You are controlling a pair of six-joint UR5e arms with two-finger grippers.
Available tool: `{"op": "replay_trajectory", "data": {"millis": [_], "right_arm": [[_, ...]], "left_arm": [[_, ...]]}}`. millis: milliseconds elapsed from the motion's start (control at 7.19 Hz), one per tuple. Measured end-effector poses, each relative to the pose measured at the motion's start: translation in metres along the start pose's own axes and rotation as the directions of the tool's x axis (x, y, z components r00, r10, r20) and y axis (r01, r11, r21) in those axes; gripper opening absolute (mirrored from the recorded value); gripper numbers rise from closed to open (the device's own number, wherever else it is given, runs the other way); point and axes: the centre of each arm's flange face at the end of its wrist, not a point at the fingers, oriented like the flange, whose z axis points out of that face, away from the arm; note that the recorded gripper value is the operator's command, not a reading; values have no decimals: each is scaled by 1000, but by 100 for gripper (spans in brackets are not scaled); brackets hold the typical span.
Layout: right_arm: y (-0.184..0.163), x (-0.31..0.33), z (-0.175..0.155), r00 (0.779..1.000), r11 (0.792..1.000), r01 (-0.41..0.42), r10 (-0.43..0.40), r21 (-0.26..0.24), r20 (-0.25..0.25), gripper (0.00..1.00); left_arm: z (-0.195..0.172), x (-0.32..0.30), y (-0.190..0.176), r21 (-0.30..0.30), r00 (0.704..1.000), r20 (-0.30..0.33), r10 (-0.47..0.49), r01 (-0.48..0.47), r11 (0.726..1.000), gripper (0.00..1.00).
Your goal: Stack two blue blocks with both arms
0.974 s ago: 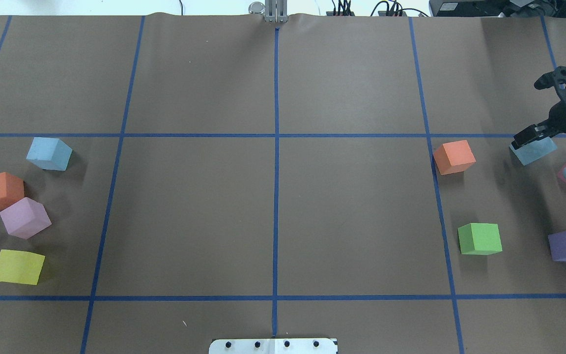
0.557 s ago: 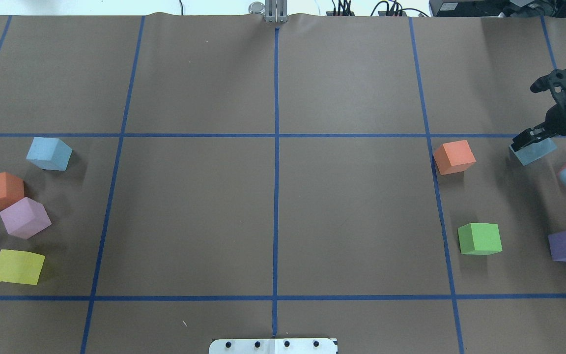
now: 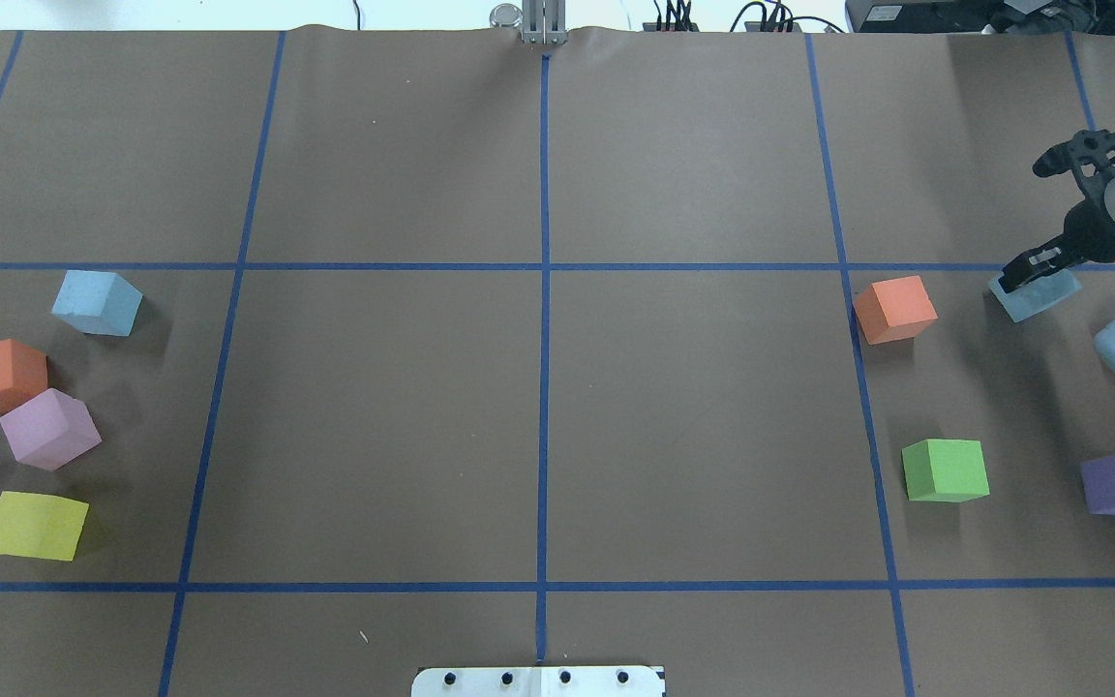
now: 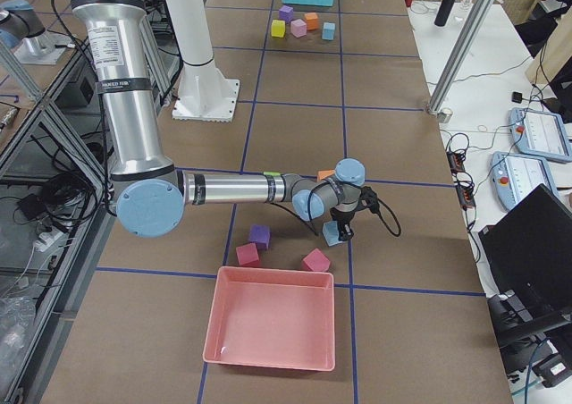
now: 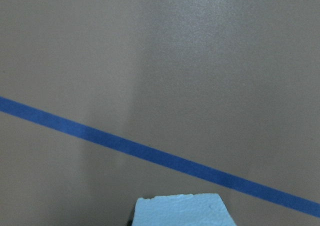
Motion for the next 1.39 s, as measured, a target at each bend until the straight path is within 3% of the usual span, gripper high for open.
{"op": "replay_trajectory", "data": {"millis": [278,557,835,1391], "right_arm": [[-46,-47,-75,997,998,-59,59,-6,49,58],[-85,-147,-145,984,986,-166,167,-31,55,58],[-98,-263,-150,960,961,-274,275,-33,53,57],[-81,-443,-102,923,923,-384,384,-20,23,57]], "left_arm": [[14,24,-6,-18,1000,-11,-17,17,1000,98],[51,77,-12,-35,1000,-20,-8,7,999,97],[99,141,-18,-62,999,-9,42,-42,997,97],[169,235,-20,-131,990,-35,138,-142,981,97]]}}
